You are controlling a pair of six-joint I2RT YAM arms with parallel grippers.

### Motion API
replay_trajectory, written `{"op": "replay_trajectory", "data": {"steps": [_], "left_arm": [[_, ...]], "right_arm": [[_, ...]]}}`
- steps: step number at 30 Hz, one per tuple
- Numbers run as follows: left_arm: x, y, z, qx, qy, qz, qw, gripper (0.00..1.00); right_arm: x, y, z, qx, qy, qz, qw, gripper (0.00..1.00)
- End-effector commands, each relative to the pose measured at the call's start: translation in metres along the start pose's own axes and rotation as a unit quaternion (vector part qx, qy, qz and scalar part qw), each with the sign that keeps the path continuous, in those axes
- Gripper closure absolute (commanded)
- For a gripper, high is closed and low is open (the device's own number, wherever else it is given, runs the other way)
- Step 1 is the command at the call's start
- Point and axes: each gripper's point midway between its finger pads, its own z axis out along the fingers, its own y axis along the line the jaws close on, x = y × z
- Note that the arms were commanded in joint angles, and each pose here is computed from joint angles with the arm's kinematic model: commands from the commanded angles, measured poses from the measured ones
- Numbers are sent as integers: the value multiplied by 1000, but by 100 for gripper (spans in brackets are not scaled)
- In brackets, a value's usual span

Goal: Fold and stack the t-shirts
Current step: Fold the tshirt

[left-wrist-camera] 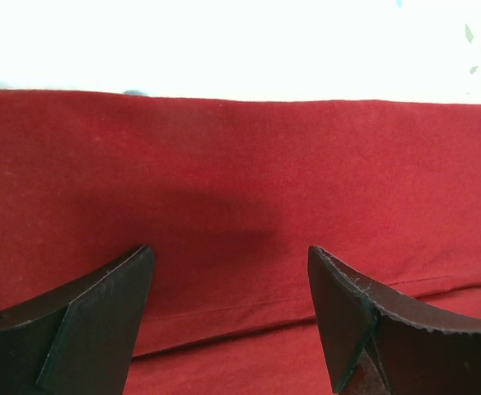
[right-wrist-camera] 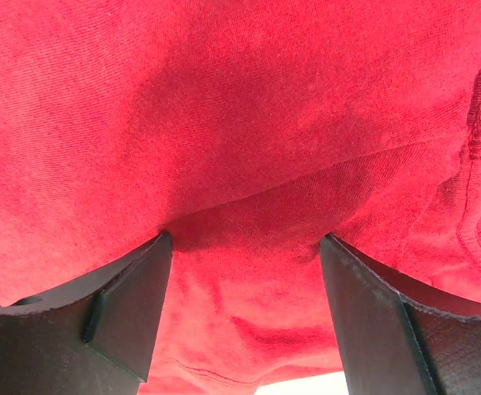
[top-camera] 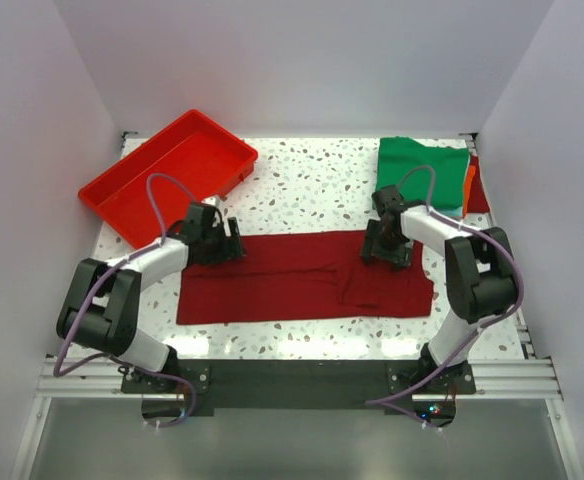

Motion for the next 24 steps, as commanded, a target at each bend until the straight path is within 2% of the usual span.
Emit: {"op": "replay_trajectory", "data": {"steps": [1,13,24], "left_arm": [[91,66,-18,-138,135,-39,980,18],[99,69,-42,-157,114,-101,976,18],[100,65,-51,-157,113,-124,973,17]], "right_arm": [[-9,43,30,-54,-9,-26,998,25],[-9,105,49,-76,15,-91,993,25],[-46,160,53,-110,14,-124,986,25]]}}
